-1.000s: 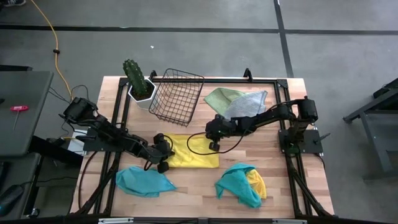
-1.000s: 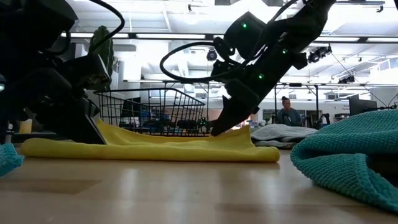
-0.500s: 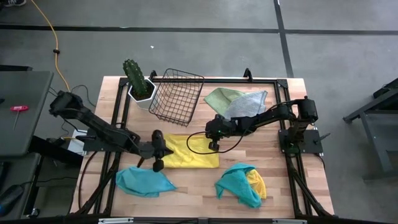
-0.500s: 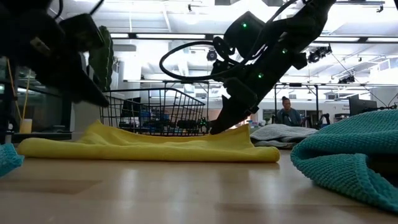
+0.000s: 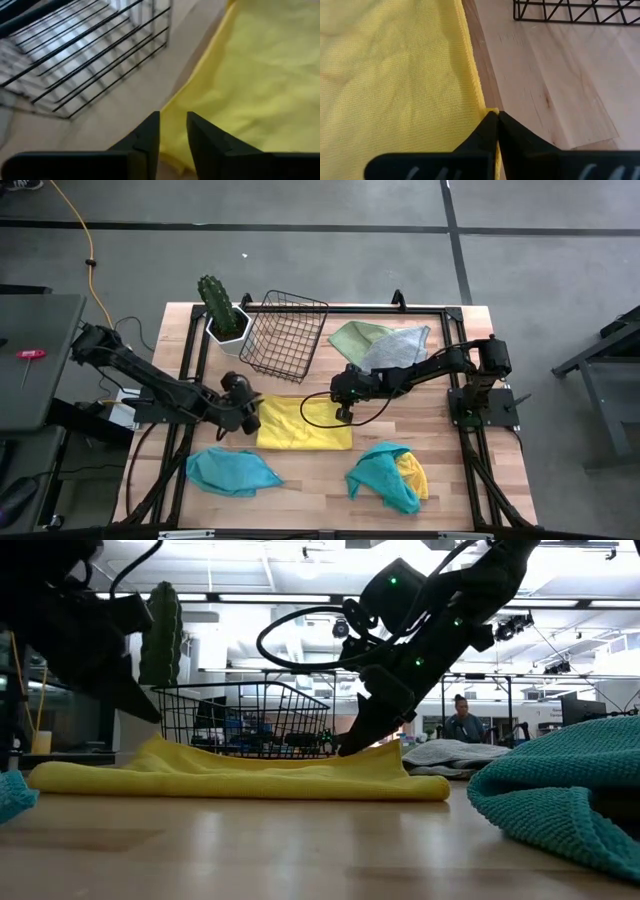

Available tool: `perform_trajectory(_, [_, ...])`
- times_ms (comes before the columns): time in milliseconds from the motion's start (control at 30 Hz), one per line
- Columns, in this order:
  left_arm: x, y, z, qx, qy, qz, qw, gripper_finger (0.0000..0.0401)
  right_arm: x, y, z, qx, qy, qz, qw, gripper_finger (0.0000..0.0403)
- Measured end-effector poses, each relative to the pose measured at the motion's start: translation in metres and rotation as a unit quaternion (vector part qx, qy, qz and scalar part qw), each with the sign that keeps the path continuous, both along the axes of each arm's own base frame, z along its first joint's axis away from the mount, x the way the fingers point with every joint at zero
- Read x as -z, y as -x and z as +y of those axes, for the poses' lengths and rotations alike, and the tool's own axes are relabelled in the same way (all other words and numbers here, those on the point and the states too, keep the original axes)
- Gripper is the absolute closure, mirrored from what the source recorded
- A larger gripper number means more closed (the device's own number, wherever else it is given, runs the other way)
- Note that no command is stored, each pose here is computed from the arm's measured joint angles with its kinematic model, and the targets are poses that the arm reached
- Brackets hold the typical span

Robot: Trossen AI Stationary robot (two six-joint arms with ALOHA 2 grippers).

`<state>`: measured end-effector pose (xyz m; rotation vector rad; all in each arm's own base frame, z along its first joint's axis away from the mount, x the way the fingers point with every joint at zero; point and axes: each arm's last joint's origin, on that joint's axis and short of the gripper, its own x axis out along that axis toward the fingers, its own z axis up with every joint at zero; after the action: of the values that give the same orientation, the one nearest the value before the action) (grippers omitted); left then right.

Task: Fold microfiber towels
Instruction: Fold the left yellow microfiber cloth

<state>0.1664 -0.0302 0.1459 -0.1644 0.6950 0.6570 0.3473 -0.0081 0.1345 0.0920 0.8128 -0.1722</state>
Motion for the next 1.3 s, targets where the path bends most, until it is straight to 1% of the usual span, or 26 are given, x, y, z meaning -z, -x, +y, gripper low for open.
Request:
perform_trajectory(133, [0.001, -0.001, 0.008, -0.003, 0.01, 0.014, 1.0, 0.0266, 0.0, 0.0, 0.0, 0.0, 0.0, 0.0, 1.0, 0.0402])
perform_trajectory(300, [0.005, -0.003, 0.018, 0.015, 0.051, 0.033, 0.998, 0.0239, 0.0, 0.0, 0.0, 0.0, 0.0, 0.0, 1.0, 0.0403])
perform_trajectory(433, [0.012, -0.001, 0.029, 0.018, 0.07, 0.038, 0.997, 0.0233, 0.0, 0.0, 0.0, 0.0, 0.0, 0.0, 1.0, 0.0403])
perform_trajectory(567, [0.014, 0.0, 0.037, 0.016, 0.076, 0.045, 0.996, 0.0234, 0.0, 0.0, 0.0, 0.0, 0.0, 0.0, 1.0, 0.0403])
perform_trajectory(733, [0.012, -0.004, 0.038, 0.046, 0.087, 0.035, 0.995, 0.0239, 0.0, 0.0, 0.0, -0.003, 0.003, 0.001, 1.0, 0.0403])
perform_trajectory(800, [0.012, -0.004, 0.038, 0.048, 0.093, 0.033, 0.994, 0.0251, 0.0, 0.001, 0.0, -0.002, 0.003, 0.004, 1.0, 0.0403])
perform_trajectory(867, [0.012, -0.004, 0.039, 0.043, 0.096, 0.032, 0.994, 0.0279, 0.0, 0.002, 0.0, 0.003, 0.009, 0.01, 1.0, 0.0403])
perform_trajectory(967, [0.013, -0.004, 0.038, 0.046, 0.102, 0.036, 0.993, 0.0342, -0.001, 0.005, -0.001, 0.009, 0.02, 0.028, 0.999, 0.0403])
perform_trajectory(1000, [0.013, -0.004, 0.038, 0.048, 0.105, 0.036, 0.993, 0.0367, -0.002, 0.006, 0.0, 0.009, 0.022, 0.028, 0.999, 0.0403])
perform_trajectory(1033, [0.013, -0.004, 0.038, 0.05, 0.107, 0.036, 0.992, 0.0383, -0.004, 0.006, 0.0, 0.009, 0.021, 0.026, 0.999, 0.0403])
perform_trajectory(1067, [0.013, -0.004, 0.038, 0.052, 0.109, 0.036, 0.992, 0.0391, -0.006, 0.008, 0.001, 0.008, 0.022, 0.028, 0.999, 0.0403])
perform_trajectory(1133, [0.013, -0.003, 0.038, 0.051, 0.113, 0.038, 0.992, 0.0389, -0.01, 0.009, 0.004, 0.011, 0.029, 0.024, 0.999, 0.0403])
perform_trajectory(1300, [0.015, -0.001, 0.038, 0.046, 0.116, 0.053, 0.991, 0.0398, -0.019, 0.017, 0.011, 0.025, 0.043, 0.039, 0.998, 0.0403])
